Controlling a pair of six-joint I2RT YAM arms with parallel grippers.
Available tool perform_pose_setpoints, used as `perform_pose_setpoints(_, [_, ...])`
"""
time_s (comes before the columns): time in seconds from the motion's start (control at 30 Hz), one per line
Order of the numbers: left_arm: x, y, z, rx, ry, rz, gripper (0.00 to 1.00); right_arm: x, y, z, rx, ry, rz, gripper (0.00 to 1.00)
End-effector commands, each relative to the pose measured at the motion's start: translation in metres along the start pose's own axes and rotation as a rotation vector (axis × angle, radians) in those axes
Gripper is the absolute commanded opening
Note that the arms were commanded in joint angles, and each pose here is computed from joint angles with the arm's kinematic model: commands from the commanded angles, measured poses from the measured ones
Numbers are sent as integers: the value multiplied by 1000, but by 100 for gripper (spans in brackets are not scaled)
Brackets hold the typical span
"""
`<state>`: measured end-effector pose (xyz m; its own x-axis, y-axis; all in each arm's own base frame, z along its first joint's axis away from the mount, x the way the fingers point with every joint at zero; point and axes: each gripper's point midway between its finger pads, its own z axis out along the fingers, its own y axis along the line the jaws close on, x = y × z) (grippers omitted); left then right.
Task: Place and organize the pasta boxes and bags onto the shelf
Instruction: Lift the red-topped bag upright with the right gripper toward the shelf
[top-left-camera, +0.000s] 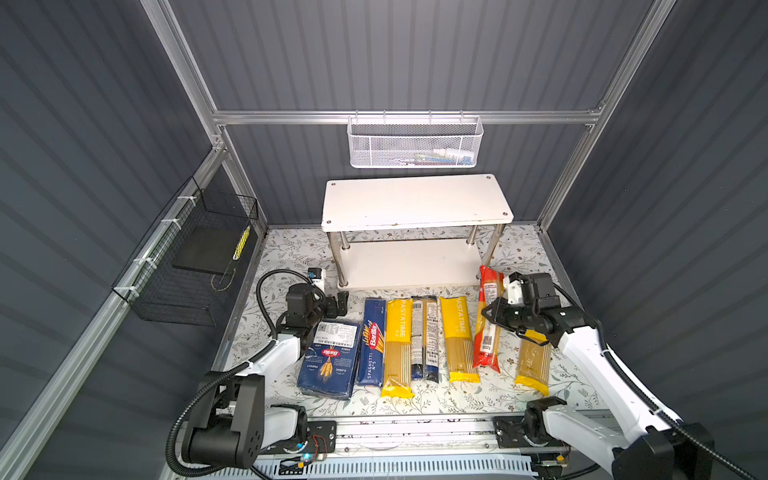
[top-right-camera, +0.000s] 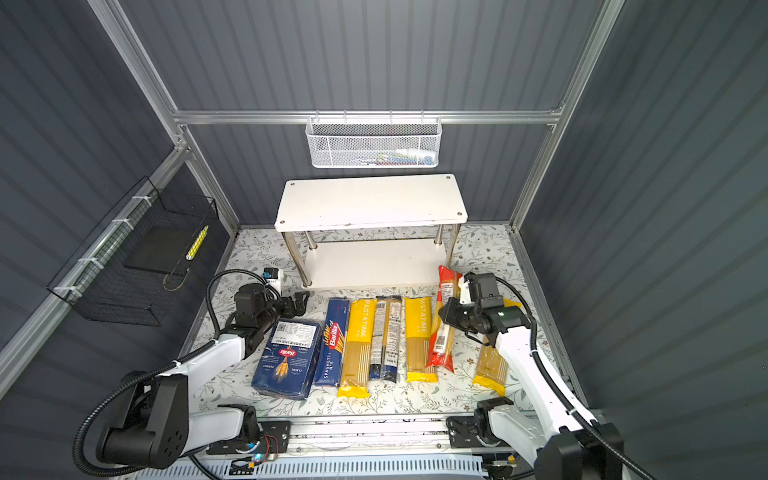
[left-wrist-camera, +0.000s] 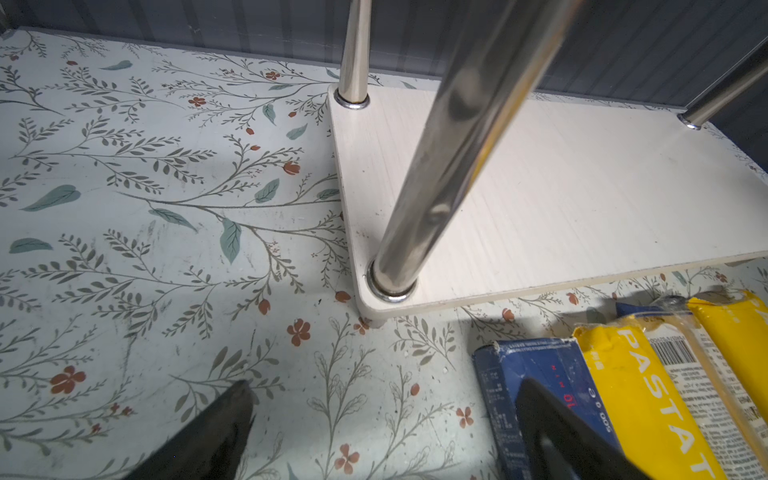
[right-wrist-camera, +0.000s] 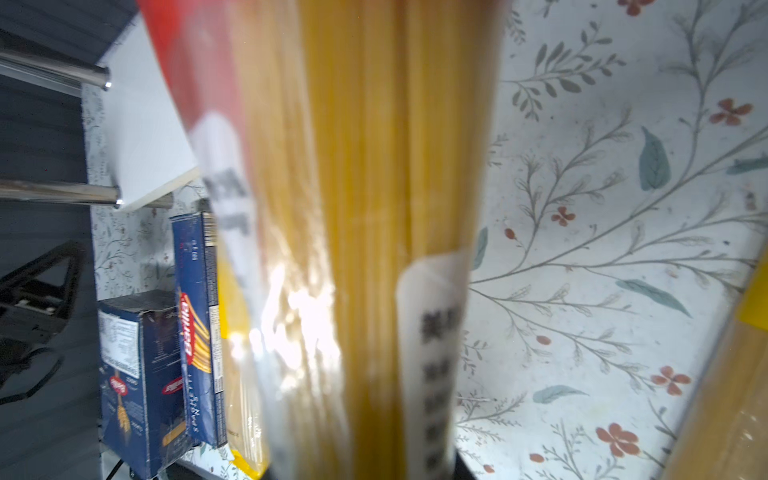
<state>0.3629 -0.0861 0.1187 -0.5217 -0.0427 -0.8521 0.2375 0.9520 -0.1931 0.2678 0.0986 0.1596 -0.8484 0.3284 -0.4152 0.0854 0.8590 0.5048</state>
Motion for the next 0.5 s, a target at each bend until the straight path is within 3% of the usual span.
perform_pose_setpoints(0.0, [-7, -2, 1, 3, -5, 12, 99, -28, 49, -35, -170, -105, -93, 20])
perform_pose_setpoints(0.47, [-6, -2, 2, 3, -1, 11, 100, -43, 87, -83, -274, -177, -190, 18])
